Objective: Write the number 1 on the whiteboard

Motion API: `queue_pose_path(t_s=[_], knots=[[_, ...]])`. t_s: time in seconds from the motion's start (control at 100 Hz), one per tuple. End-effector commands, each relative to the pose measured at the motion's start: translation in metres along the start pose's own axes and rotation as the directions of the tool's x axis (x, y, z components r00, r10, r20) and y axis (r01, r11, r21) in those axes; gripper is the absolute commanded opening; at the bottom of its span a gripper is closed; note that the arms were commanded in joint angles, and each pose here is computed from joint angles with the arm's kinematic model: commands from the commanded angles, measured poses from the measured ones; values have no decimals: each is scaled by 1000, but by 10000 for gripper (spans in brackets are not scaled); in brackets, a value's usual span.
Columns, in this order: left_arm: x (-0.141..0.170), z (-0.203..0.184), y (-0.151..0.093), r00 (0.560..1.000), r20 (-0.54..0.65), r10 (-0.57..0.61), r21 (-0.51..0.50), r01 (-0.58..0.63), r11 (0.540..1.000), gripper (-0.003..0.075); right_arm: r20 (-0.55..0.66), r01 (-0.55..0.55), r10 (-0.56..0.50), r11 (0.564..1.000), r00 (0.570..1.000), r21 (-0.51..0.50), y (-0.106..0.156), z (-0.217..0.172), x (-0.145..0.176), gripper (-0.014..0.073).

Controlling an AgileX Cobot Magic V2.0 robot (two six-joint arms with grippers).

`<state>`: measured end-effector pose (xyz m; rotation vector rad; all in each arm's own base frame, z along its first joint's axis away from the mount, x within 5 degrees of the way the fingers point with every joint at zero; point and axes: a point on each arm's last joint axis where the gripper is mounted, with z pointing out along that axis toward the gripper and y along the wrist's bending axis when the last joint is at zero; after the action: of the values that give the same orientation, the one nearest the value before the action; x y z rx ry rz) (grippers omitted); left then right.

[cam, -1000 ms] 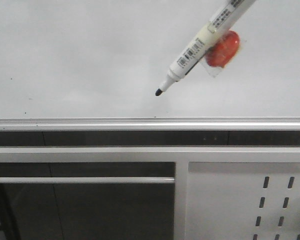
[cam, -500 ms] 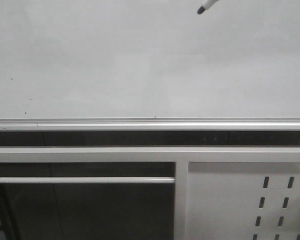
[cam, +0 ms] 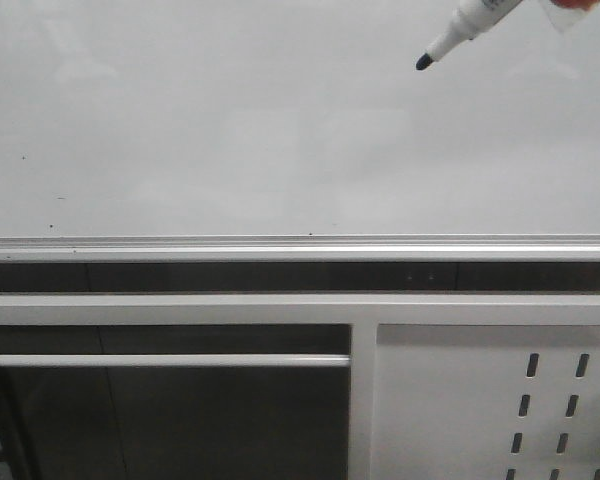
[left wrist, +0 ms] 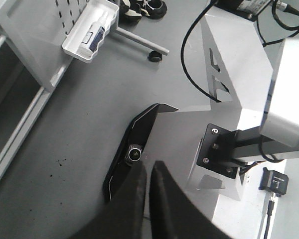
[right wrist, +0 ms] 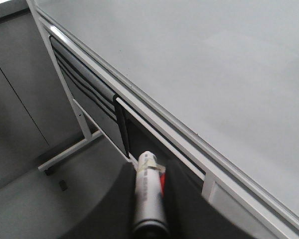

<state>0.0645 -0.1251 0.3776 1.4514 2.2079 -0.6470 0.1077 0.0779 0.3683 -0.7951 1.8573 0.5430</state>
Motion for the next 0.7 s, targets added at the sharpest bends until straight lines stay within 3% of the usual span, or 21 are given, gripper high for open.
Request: queue_pose_path(t_s=[0.0, 0.14, 0.26, 0.33, 0.54, 0.69], knots=[[-11, 1, -1, 998, 54, -11, 24, 10, 1000, -18, 77, -6, 4, 1000, 997, 25, -1, -5, -12, -78], [-24, -2, 1, 971, 237, -42, 4, 43, 999, -18, 74, -6, 4, 1000, 997, 22, 0, -5, -11, -78], [-29, -23, 0, 861, 507, -43, -39, 72, 997, -18, 68, -6, 4, 1000, 998, 17, 0, -5, -11, -78], [-23, -34, 1, 799, 601, 7, -102, 68, 993, -18, 67, -6, 4, 1000, 998, 16, 0, -5, -11, -78], [7, -43, 2, 617, 785, 47, -156, 125, 980, -18, 73, -6, 4, 1000, 997, 22, 0, -5, -11, -78], [29, -22, 10, 550, 834, 54, -172, 166, 971, -18, 92, -7, 3, 999, 996, 42, -2, -5, -12, -78]])
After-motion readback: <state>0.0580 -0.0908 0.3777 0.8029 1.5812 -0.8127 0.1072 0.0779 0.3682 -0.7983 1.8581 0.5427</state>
